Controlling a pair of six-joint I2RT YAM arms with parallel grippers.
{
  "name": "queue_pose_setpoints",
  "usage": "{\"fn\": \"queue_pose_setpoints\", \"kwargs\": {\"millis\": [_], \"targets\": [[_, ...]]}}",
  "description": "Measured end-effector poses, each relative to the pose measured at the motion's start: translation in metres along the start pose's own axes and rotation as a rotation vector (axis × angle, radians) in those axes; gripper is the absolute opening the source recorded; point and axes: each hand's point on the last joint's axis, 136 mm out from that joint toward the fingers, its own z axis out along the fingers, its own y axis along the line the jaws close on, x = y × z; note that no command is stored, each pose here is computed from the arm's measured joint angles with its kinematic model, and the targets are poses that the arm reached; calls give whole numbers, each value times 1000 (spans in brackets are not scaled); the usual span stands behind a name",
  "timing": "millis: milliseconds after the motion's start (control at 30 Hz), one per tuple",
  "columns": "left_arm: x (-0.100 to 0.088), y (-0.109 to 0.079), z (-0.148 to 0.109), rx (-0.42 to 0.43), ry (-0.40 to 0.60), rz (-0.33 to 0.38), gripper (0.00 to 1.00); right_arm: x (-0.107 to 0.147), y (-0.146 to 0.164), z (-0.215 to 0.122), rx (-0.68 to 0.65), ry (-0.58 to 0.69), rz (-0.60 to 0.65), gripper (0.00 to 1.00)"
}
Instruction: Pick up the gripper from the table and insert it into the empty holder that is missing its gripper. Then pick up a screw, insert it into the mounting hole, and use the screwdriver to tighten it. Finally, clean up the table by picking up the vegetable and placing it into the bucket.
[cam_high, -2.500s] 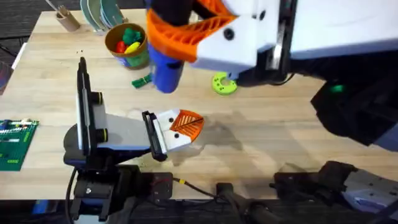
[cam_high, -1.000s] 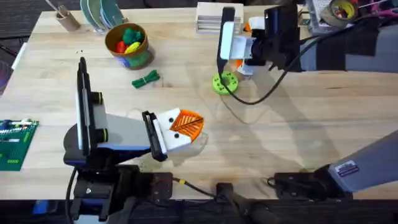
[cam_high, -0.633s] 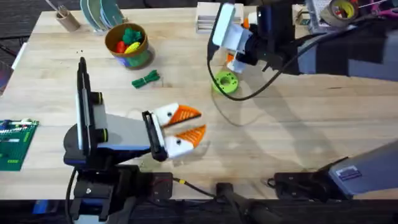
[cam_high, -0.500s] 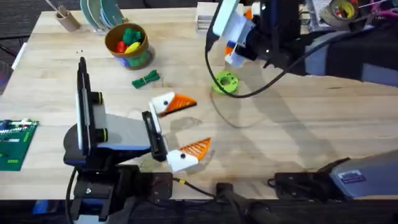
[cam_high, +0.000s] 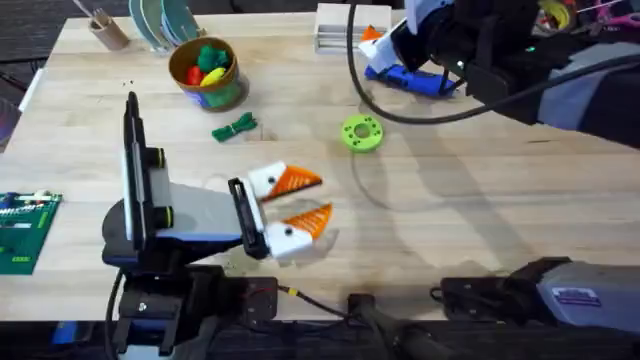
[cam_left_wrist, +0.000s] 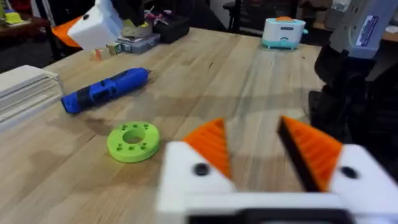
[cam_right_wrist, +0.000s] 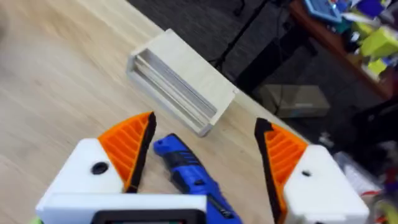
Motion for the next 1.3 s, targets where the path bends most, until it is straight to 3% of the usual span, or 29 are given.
{"fn": "queue_pose_setpoints", "kwargs": {"millis": [100,167,333,500,667,767,800,967,1100,1300], "targets": [[0,0,0,-1,0,0,904,5,2,-1,-9,22,75,991],[0,1,0,-4,0,-4,985,16,7,-1,-24,67,120,991],[0,1,0,-5,0,-3,993,36,15,-4,-45,154,249,991],[0,11,0,-65,1,-3,993,50,29,-8,-68,228,328,991],[-9,36,-6,-235,4,-101,993,54,37,-11,-83,256,350,991],[-33,47,-20,-392,18,-162,993,54,37,-11,-82,256,358,991],[-60,51,-42,-557,52,-220,993,54,37,-11,-82,256,361,989],[-92,56,-76,-785,169,-304,993,55,37,-11,-82,257,362,991],[-101,64,-96,-900,350,-366,993,55,37,-11,-82,257,361,991],[-100,99,-99,-949,570,-401,993,55,38,-11,-82,260,361,991]]}}
